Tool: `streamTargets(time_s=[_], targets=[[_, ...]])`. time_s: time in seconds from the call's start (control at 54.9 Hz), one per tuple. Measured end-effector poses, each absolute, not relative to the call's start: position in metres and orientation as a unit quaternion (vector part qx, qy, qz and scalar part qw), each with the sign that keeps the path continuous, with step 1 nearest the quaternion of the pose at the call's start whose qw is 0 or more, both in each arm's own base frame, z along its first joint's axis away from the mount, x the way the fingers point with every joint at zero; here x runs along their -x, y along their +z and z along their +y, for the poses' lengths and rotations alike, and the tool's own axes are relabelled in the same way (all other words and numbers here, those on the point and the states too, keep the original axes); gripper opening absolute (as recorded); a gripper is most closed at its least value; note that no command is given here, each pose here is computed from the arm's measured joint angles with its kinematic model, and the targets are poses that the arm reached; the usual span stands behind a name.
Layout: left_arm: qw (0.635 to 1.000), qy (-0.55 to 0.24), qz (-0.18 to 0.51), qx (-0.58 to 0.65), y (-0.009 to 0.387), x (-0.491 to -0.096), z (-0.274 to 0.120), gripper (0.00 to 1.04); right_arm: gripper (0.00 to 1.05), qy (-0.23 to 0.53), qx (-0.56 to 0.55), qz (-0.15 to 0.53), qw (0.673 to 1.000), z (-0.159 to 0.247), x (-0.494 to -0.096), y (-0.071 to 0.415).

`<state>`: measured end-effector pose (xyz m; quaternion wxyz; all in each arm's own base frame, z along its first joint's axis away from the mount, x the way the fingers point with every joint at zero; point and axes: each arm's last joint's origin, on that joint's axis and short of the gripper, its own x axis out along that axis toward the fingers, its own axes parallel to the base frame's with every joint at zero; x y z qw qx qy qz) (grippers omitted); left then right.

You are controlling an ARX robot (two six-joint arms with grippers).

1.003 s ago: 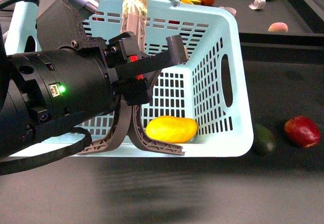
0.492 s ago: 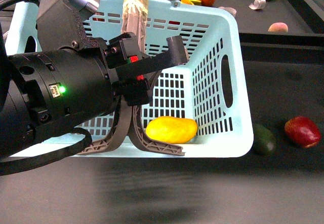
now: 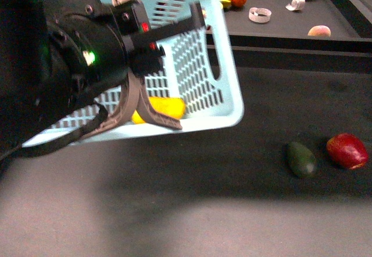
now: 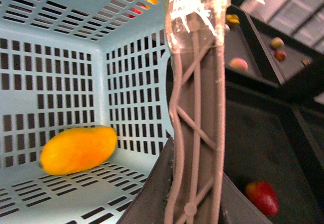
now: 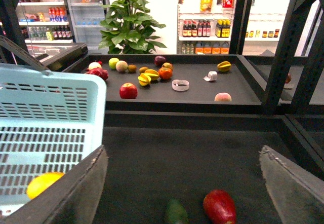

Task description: Pick mango with right arm and hold basket with left

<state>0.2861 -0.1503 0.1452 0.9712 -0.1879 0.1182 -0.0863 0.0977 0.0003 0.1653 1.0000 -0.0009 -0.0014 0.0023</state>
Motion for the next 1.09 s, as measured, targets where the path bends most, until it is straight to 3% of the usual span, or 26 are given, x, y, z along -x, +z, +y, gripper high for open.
streamTargets(time_s=[0.182, 0.438, 0.747, 0.93, 1.094], targets=[[0.929, 0.044, 0.108, 0.35, 0.147, -0.324, -0.135, 0.06, 0.97, 0.002, 0.001, -0.001, 1.0, 0.0, -0.098, 0.165], [0.848, 0.149, 0.096, 0.499, 0.13, -0.347, -0.12, 0.06, 0.97, 0.002, 0.001, -0.001, 1.0, 0.0, -0.098, 0.165], [0.784, 0.237, 0.066, 0.57, 0.102, -0.36, -0.098, 0.06, 0.97, 0.002, 0.001, -0.001, 1.0, 0.0, -0.098, 0.165], [0.771, 0.252, 0.068, 0.582, 0.089, -0.363, -0.097, 0.06, 0.97, 0.002, 0.001, -0.001, 1.0, 0.0, -0.098, 0.165], [0.756, 0.267, 0.065, 0.594, 0.09, -0.365, -0.097, 0.33, 0.97, 0.002, 0.001, -0.001, 1.0, 0.0, -0.098, 0.165]])
